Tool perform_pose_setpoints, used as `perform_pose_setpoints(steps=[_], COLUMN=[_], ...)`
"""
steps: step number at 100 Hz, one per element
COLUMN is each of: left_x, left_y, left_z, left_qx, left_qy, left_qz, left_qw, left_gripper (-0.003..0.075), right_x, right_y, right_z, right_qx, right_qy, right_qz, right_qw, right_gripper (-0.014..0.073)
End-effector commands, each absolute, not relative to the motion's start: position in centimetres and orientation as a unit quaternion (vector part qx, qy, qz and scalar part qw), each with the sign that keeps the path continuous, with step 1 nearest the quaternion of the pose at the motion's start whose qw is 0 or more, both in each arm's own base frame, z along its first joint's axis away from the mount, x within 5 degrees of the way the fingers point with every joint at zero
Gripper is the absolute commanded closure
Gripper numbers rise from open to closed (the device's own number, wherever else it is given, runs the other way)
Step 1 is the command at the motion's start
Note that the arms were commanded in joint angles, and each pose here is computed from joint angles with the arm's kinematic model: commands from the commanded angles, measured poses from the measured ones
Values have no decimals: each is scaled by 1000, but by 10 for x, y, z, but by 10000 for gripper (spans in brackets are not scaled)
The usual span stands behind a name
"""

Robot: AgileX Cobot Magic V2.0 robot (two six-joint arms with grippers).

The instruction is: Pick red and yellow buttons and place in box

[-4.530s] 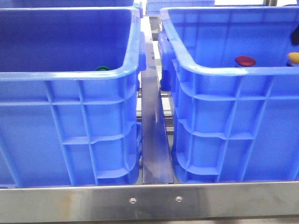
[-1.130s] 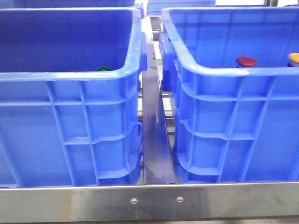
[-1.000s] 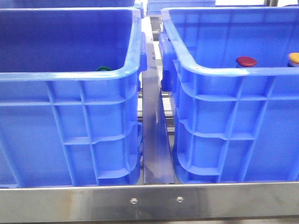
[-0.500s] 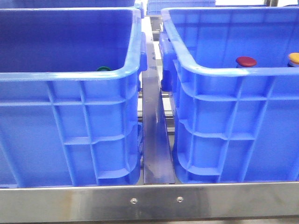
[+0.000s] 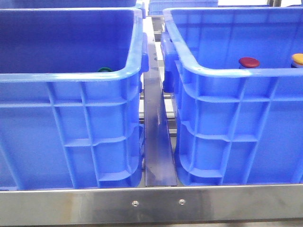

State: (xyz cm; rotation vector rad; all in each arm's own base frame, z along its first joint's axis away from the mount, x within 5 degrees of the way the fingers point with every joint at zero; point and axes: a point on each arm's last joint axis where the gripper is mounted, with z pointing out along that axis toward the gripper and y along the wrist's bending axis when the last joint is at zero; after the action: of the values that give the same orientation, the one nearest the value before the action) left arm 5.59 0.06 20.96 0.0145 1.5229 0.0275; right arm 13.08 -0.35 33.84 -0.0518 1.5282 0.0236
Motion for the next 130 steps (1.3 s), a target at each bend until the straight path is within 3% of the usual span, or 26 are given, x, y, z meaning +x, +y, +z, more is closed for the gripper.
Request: perform_pose_setpoints(steps=[1, 22, 36, 53, 81, 130], left_x=[54, 54, 54, 54, 54, 54], left_y=[0, 0, 0, 0, 0, 0], left_z=[212, 212, 212, 212, 212, 212], left_qx=[3, 3, 3, 3, 3, 4], left_qy=[659, 659, 659, 659, 659, 658], left_qz=[4, 4, 4, 4, 4, 4], left_qw=[752, 752, 752, 752, 752, 753], left_gripper=[741, 741, 741, 741, 741, 741], right_x=[126, 108, 88, 71, 59, 50], right_y=[4, 4, 2, 4, 6, 0], right_z=[347, 343, 346, 342, 309, 236], right_qx=[-50, -51, -49, -43, -56, -12], right_qy=[685, 710, 700, 682, 613, 602], right_qz=[37, 5, -34, -29, 6, -14], right_qw=[726, 702, 711, 729, 788, 798], right_gripper=[664, 664, 664, 664, 664, 664])
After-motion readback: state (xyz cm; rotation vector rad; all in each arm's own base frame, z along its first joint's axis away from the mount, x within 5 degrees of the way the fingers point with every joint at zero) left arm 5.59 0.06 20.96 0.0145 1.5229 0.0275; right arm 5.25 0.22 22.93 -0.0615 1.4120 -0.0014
